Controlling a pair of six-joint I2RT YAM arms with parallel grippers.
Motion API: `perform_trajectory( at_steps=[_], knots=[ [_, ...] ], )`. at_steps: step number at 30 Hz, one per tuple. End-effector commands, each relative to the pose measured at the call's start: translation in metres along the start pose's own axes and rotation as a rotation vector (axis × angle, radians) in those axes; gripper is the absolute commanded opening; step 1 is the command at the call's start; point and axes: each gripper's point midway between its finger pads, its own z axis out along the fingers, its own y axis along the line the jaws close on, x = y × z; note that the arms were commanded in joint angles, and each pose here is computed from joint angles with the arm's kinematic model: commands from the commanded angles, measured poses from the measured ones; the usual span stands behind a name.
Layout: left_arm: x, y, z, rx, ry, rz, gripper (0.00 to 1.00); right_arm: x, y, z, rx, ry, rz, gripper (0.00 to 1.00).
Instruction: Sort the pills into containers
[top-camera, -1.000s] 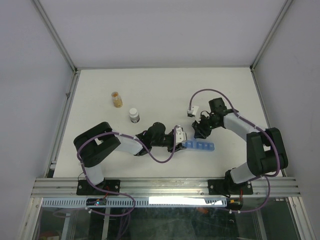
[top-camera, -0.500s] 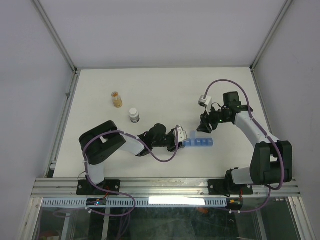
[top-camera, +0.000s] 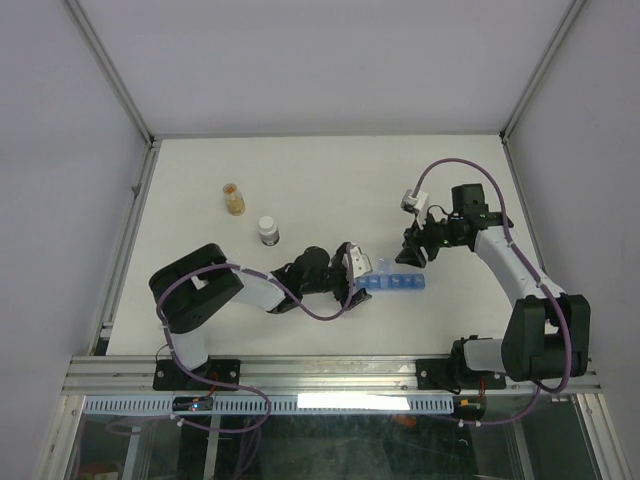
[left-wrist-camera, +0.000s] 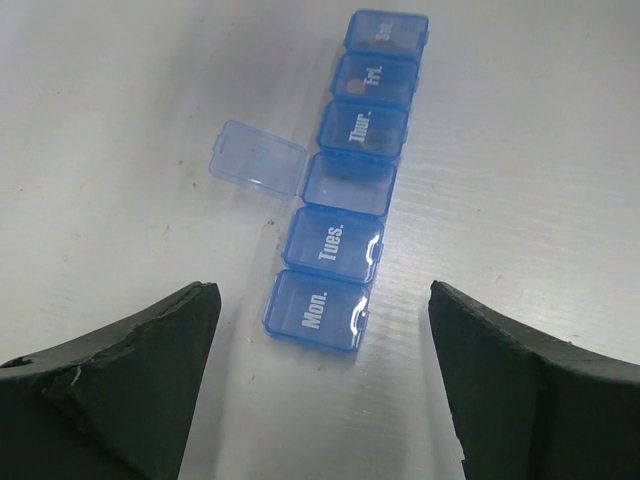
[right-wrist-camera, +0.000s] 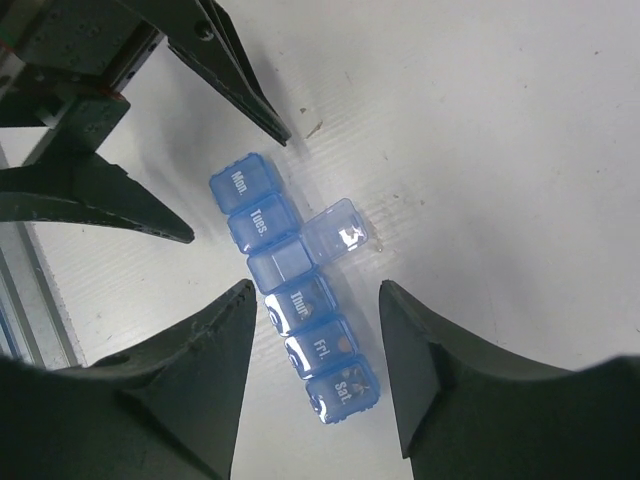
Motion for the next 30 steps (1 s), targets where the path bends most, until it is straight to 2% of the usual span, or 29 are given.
perform_trajectory(
  at_steps=[1, 4, 9, 11, 16, 21, 26, 28, 30],
  knots=[
    [-0.057, -0.004, -0.017, 0.009, -0.131, -0.069, 0.9, -0.026, 0.006, -0.013, 0.0, -0.081, -0.056, 0.55],
    [-0.07, -0.008, -0.026, 0.026, -0.125, -0.135, 0.93, -0.023, 0.02, -0.013, -0.056, -0.096, -0.093, 0.55],
    [-0.076, -0.005, -0.038, 0.022, -0.109, -0.267, 0.92, -0.012, 0.035, -0.012, -0.117, -0.096, -0.159, 0.54],
    [-0.071, -0.001, -0.04, 0.018, -0.088, -0.335, 0.89, -0.006, 0.036, -0.01, -0.125, -0.088, -0.176, 0.53],
    [-0.069, 0.02, -0.047, 0.016, -0.064, -0.533, 0.75, 0.004, 0.037, -0.007, -0.143, -0.055, -0.187, 0.48],
    [-0.088, 0.041, -0.065, -0.034, -0.115, -0.602, 0.71, 0.001, 0.036, -0.01, -0.133, -0.061, -0.203, 0.47],
    [-0.106, 0.086, -0.099, -0.242, -0.16, -0.617, 0.71, -0.004, 0.036, -0.013, -0.119, -0.071, -0.219, 0.47],
    [-0.107, 0.11, -0.118, -0.357, -0.171, -0.632, 0.75, -0.006, 0.036, -0.014, -0.115, -0.073, -0.225, 0.47],
    [-0.108, 0.136, -0.14, -0.482, -0.196, -0.656, 0.82, -0.007, 0.037, -0.015, -0.112, -0.077, -0.227, 0.47]
  ],
)
